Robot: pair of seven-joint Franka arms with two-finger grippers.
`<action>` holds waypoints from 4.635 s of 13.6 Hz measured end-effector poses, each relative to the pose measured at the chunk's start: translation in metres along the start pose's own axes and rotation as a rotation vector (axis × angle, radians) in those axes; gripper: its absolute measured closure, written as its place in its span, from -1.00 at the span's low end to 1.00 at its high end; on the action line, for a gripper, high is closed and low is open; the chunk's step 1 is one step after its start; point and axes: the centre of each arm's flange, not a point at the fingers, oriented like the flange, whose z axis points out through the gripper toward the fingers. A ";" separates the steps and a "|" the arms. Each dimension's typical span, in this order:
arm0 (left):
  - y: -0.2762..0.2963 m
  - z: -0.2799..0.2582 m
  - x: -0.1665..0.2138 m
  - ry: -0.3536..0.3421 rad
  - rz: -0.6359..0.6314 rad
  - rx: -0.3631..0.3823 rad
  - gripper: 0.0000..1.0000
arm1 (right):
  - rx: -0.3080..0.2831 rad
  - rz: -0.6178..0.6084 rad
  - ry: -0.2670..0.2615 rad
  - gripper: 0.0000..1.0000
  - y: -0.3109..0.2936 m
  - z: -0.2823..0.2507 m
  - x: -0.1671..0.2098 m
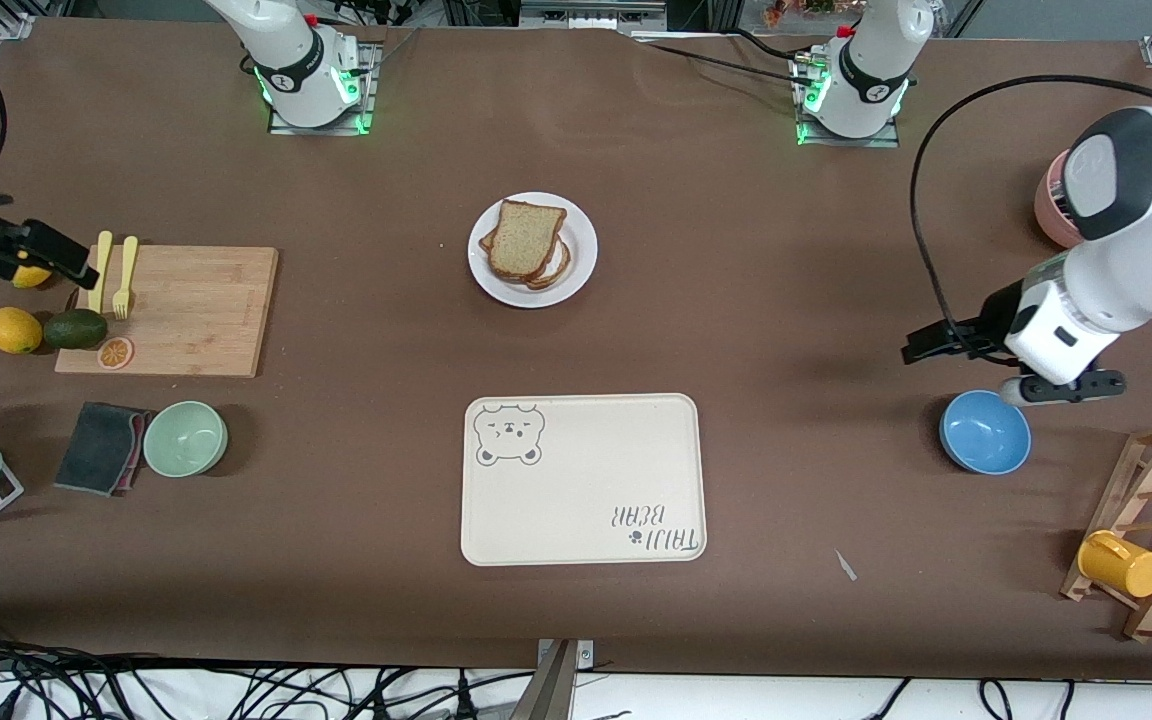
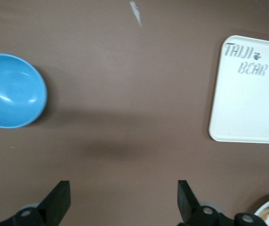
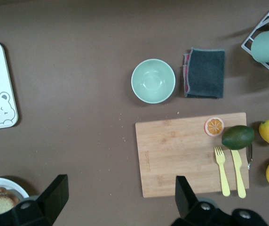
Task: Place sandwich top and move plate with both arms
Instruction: 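Move the left gripper toward the rim of the white plate, then close the left gripper on the plate rim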
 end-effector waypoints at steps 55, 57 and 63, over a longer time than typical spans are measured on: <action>0.206 0.384 -0.293 -0.019 -0.029 -0.610 0.66 | -0.004 -0.071 -0.138 -1.00 0.003 0.017 -0.011; 0.207 0.384 -0.293 -0.019 -0.026 -0.611 0.74 | -0.004 -0.071 -0.138 -1.00 0.003 0.017 -0.011; 0.216 0.377 -0.289 -0.008 -0.012 -0.636 0.89 | -0.004 -0.070 -0.138 -1.00 0.003 0.017 -0.011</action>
